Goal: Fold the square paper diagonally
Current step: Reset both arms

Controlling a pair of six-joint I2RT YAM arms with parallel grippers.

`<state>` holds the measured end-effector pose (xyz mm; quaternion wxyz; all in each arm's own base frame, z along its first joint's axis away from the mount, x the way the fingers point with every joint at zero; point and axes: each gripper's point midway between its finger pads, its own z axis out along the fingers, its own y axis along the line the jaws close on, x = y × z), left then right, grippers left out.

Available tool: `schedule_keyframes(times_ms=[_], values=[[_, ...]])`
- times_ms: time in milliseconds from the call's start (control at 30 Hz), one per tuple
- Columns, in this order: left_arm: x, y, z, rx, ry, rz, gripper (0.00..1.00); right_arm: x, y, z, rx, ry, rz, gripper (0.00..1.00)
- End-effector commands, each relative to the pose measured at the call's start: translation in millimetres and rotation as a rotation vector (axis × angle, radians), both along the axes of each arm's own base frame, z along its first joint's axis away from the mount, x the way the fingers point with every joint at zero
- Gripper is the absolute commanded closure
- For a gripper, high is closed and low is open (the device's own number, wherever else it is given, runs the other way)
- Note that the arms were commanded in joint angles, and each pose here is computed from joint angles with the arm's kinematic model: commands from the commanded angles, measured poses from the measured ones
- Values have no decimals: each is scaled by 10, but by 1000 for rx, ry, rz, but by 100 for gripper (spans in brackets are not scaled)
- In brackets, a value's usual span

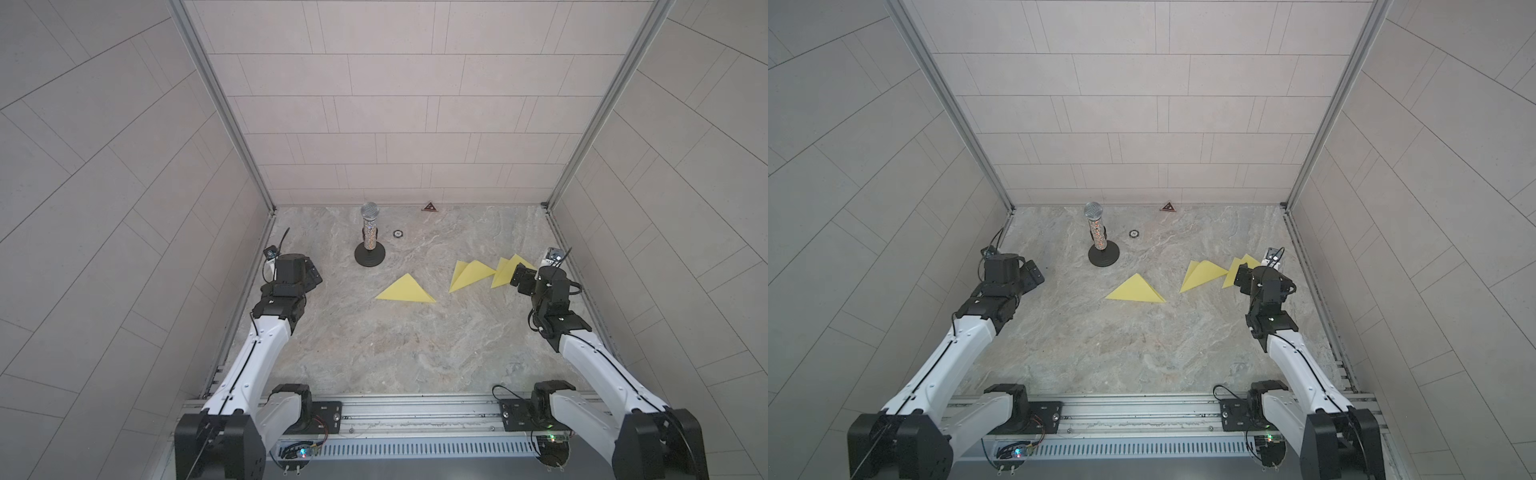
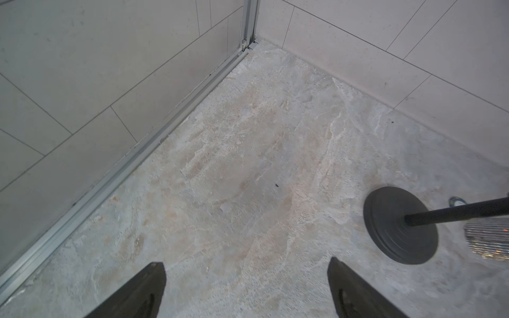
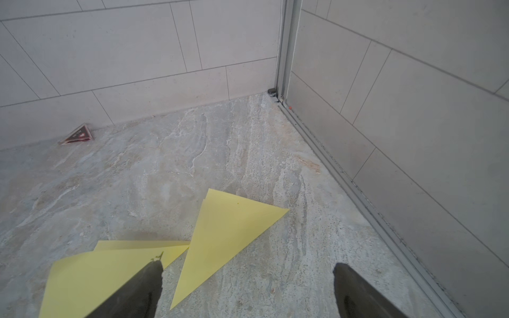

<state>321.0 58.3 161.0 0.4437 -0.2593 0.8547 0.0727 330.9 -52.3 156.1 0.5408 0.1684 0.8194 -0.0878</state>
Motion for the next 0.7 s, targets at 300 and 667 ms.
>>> schedule_keyframes(times_ms=[300,667], values=[[441,93,-586,160,105,-132,0,262,55,-404,-86,-55,78,1],[746,-13,-652,180,-107,-203,0,491,109,-531,-91,-98,174,1]])
